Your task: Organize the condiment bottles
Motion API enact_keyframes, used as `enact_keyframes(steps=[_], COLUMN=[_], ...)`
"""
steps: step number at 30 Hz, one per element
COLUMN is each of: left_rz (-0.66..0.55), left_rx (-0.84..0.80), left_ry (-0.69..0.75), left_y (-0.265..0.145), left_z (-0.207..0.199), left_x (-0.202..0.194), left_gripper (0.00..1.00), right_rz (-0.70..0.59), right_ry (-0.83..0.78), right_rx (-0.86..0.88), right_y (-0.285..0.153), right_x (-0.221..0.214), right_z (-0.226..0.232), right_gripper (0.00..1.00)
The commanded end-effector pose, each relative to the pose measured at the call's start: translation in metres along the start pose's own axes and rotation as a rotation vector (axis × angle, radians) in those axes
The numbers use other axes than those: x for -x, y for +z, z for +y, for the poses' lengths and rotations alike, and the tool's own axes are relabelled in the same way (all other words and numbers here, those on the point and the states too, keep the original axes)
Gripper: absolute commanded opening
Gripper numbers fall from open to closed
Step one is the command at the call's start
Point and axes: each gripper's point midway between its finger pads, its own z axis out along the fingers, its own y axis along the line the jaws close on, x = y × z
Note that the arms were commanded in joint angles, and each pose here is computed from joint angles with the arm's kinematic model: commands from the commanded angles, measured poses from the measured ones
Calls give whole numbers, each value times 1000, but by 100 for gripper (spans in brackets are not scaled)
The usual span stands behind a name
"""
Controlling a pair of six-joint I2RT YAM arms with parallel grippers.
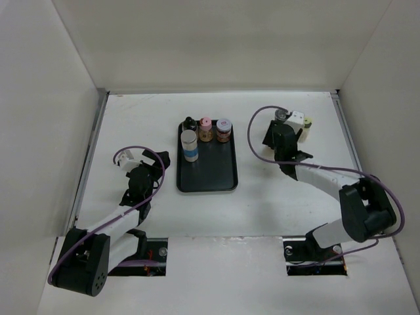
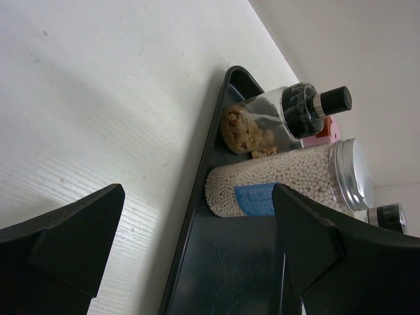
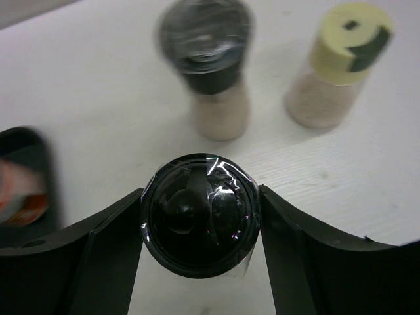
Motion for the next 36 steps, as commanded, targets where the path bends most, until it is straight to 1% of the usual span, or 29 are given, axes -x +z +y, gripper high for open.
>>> enact_keyframes(steps=[1, 4, 9, 12, 17, 23, 25, 28, 29, 31, 34, 36], left_rz=[-26, -25, -39, -34, -34, -38, -38, -27, -27, -32, -36, -31], left_rx=[-33, -32, -33, -32, -36, -40, -37, -38, -40, -39, -34, -37], left_ry=[-9, -9, -8, -9, -7, -10, -9, -8, -7, -8, -9, -8], left_y=[2, 2, 1, 1, 1, 0, 0, 1, 1, 1, 1, 1], left_z=[-11, -11, -10, -10, -12, -12, -11, -12, -13, -12, -11, -11], left_x=[7, 8, 11, 11, 10, 12, 11, 8, 8, 10, 11, 10], left_gripper=[100, 100, 100, 100, 100, 100, 100, 100, 100, 100, 100, 100], right_rz=[-127, -104, -64, -52, -50, -26, -24, -24, -26, -34, -46, -60], right_ry=[74, 45, 23, -1, -27, -49, -45, -41, -38, -28, -11, 7], right_rx=[211, 356, 518, 579, 620, 618, 613, 608, 611, 618, 635, 634], right_y=[-42, -64, -82, -90, -85, -69, -66, -64, -66, -72, -88, -93], right_x=[50, 42, 19, 6, -6, -27, -31, -32, -29, -19, -1, 17], right_z=[70, 127, 199, 232, 269, 287, 289, 289, 289, 287, 277, 259], right_gripper=[51, 52, 52, 52, 53, 59, 66, 82, 86, 91, 94, 95])
